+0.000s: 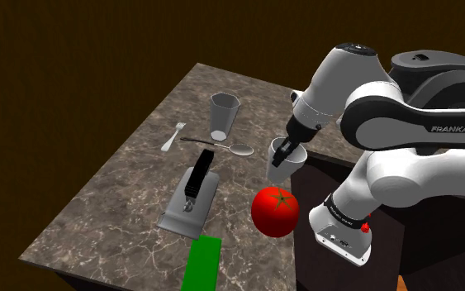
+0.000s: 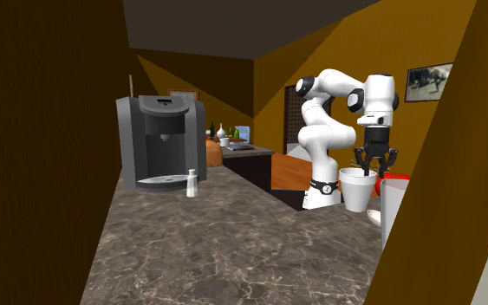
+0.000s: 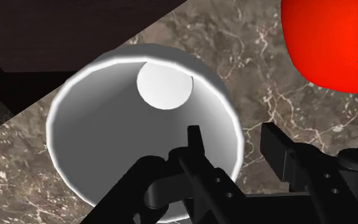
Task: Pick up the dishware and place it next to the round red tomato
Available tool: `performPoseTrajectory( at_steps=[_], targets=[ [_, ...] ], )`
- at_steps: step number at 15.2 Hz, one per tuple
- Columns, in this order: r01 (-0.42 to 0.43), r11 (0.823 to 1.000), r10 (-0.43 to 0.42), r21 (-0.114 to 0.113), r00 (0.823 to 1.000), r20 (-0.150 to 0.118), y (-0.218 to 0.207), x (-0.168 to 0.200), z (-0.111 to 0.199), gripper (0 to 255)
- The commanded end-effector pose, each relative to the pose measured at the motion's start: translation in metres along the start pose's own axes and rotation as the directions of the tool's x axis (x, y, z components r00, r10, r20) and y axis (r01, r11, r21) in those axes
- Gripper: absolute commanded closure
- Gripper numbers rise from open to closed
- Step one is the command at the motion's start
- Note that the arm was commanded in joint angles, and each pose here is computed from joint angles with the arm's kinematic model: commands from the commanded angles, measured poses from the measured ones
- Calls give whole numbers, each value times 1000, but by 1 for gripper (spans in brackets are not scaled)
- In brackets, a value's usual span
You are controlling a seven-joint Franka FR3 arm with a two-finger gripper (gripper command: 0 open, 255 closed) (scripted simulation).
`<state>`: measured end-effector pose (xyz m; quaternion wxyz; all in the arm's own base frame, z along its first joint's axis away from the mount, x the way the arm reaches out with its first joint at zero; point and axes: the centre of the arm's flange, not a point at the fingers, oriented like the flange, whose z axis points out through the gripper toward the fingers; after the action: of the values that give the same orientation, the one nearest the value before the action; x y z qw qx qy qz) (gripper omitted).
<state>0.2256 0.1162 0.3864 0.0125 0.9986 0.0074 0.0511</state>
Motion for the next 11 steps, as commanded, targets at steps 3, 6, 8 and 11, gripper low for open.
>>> performPoseTrajectory(
  at_steps=[3,6,8,11],
  targets=[
    [0,1000,0,0,1000,0,0,0,0,0],
    [0,1000,0,0,1000,0,0,0,-13,0],
    [0,1000,0,0,1000,0,0,0,-40,0],
    [0,1000,0,0,1000,0,0,0,-50,0]
  ],
)
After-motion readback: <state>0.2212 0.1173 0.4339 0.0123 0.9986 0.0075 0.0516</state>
